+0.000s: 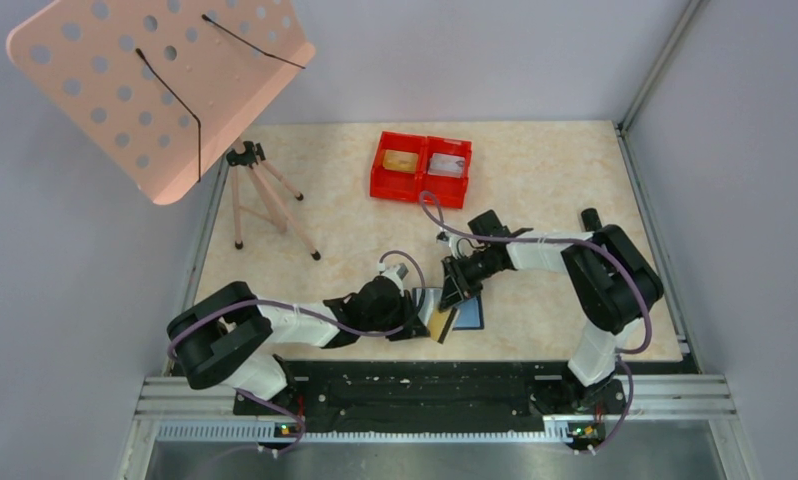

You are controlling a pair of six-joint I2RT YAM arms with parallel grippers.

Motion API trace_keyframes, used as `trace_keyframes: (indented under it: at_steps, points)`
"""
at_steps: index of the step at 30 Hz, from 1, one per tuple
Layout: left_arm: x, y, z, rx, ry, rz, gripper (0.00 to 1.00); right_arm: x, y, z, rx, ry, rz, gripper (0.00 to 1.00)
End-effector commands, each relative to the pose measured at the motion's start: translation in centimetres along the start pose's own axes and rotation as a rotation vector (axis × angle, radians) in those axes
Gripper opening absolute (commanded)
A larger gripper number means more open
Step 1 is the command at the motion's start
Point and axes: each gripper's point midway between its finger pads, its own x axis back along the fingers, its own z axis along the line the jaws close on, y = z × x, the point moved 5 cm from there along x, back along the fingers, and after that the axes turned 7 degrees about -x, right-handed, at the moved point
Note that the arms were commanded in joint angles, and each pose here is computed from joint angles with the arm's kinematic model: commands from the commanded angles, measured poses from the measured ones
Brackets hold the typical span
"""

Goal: Take the credit cards out of the card holder
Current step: Pick up the credit card from the card holder.

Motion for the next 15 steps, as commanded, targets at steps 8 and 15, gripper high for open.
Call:
trace_keyframes:
  at_steps: [8, 15]
  points:
    - [1.9, 1.9, -1.5, -0.046, 0.005, -0.085, 0.14, 3.5, 2.1, 3.8, 0.044, -0.024, -0.157, 0.0]
    - [6.0, 6.0, -3.7, -0.277, 0.044, -0.267, 0.37, 6.1, 3.7, 5.8, -0.204, -0.094, -0.355, 0.0]
